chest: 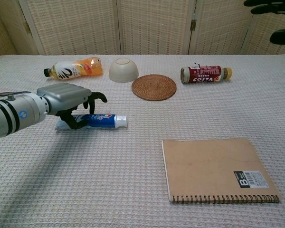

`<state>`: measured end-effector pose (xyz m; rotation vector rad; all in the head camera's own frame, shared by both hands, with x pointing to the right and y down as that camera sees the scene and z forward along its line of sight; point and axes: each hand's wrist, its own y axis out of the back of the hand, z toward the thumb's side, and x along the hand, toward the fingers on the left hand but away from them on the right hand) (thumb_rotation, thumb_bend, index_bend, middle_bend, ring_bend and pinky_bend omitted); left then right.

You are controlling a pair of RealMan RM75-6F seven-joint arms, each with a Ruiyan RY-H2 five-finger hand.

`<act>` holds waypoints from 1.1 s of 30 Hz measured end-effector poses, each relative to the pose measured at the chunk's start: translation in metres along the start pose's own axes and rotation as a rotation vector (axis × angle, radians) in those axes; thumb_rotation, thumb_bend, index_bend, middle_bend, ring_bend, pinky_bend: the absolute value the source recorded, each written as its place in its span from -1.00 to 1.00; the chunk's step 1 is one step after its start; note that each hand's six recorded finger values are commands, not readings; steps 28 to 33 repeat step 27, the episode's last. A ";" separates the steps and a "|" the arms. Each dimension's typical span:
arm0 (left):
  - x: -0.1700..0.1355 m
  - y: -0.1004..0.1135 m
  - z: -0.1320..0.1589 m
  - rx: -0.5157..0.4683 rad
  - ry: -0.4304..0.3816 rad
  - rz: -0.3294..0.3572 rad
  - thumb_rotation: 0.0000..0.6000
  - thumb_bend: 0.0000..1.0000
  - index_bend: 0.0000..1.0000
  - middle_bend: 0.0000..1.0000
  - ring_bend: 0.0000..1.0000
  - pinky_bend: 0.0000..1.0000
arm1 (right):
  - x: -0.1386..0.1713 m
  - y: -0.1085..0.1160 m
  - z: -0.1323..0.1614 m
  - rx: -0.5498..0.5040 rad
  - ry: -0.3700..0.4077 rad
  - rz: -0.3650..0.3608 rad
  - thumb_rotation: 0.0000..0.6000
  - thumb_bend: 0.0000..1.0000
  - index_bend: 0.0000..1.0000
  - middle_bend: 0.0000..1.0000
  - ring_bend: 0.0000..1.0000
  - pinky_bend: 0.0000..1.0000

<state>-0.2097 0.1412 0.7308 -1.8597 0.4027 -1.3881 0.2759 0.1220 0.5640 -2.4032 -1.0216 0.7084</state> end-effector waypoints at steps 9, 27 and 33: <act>-0.028 0.021 -0.032 -0.090 0.069 0.085 1.00 -0.06 -0.81 -0.40 -0.53 -0.43 | 0.032 0.011 -0.031 0.275 -0.149 -0.042 1.00 -0.83 -1.00 -1.00 -1.00 -1.00; -0.170 0.054 -0.140 -0.159 0.354 0.418 1.00 -0.06 -0.68 -0.40 -0.53 -0.60 | 0.112 0.037 -0.070 0.476 -0.423 -0.097 1.00 -0.81 -1.00 -1.00 -1.00 -1.00; -0.170 0.054 -0.140 -0.159 0.354 0.418 1.00 -0.06 -0.68 -0.40 -0.53 -0.60 | 0.112 0.037 -0.070 0.476 -0.423 -0.097 1.00 -0.81 -1.00 -1.00 -1.00 -1.00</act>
